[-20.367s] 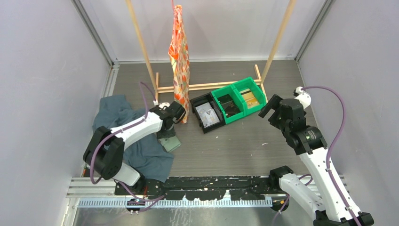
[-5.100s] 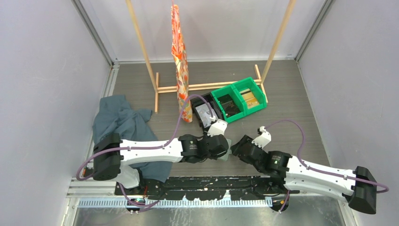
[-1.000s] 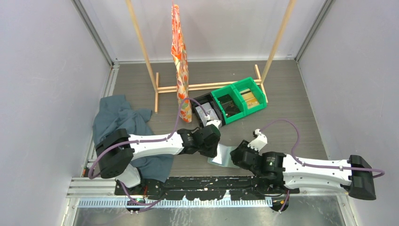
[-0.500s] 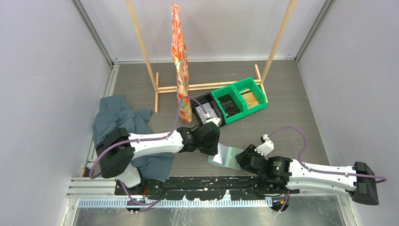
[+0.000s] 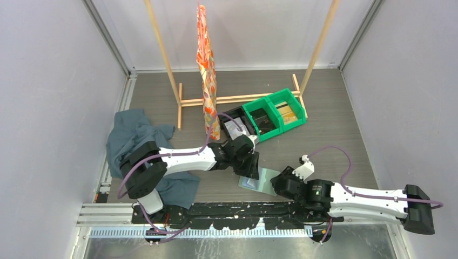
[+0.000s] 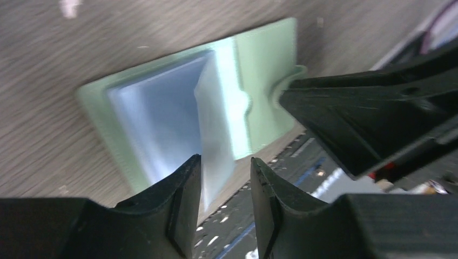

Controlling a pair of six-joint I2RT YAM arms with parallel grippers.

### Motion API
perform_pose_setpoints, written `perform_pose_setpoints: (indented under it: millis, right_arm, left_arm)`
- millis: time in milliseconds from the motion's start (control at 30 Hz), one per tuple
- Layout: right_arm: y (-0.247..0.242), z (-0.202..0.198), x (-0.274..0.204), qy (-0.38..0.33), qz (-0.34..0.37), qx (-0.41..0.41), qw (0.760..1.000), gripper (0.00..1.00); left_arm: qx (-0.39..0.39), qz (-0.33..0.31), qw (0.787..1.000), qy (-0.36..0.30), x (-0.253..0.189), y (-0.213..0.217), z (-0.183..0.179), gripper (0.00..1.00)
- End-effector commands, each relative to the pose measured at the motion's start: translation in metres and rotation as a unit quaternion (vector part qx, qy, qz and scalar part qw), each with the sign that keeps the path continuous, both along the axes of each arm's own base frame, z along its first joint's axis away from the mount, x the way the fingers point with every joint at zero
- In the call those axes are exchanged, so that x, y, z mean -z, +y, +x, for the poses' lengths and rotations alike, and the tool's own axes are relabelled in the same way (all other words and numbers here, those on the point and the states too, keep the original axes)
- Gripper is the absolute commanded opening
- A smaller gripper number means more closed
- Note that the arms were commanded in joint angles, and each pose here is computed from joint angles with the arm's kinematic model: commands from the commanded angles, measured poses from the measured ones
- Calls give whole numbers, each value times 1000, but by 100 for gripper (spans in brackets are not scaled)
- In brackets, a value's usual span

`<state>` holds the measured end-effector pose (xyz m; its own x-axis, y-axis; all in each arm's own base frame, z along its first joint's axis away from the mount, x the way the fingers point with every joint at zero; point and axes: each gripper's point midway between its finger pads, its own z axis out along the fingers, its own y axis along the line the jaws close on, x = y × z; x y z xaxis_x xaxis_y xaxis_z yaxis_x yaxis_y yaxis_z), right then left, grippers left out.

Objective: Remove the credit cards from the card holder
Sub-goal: Remove the credit card from the card holder.

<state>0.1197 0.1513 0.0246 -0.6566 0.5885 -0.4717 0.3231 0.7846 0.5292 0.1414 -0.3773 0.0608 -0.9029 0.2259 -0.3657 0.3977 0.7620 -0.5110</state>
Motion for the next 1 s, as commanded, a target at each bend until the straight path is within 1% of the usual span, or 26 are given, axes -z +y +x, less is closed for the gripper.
perform_pose_setpoints:
  millis: [0, 100, 233, 333, 600, 700, 767, 833, 900, 967]
  right_arm:
    - [-8, 2, -2, -4, -2, 16, 1000, 36]
    - [-14, 3, -8, -9, -8, 21, 1000, 36]
    - [-26, 6, -26, -25, -13, 30, 999, 36]
    - [-33, 8, -40, -42, -3, 36, 998, 37]
    - [-48, 13, -71, -72, 10, 49, 996, 37]
    - [-49, 15, -81, -81, 8, 48, 996, 37]
    - [-51, 16, -84, -84, 2, 48, 995, 37]
    - [-50, 16, -85, -85, 1, 48, 995, 37]
    - [-48, 17, -85, -85, 0, 45, 995, 37]
    - [-46, 17, -83, -83, -2, 43, 996, 37]
  left_arm:
    - [68, -138, 987, 40, -49, -52, -18, 39]
    - [93, -183, 977, 61, -66, -66, -27, 38]
    - [110, -211, 968, 80, -72, -77, -37, 38]
    - [124, -203, 967, 90, -62, -86, -48, 38]
    - [112, -191, 968, 115, -27, -97, -47, 38]
    - [117, -206, 963, 127, -29, -101, -50, 36]
    - [119, -217, 962, 119, -41, -100, -50, 36]
    - [115, -208, 967, 92, -53, -92, -46, 36]
    - [94, -161, 981, 46, -54, -75, -34, 42]
    - [61, -98, 993, 0, -45, -47, -19, 52]
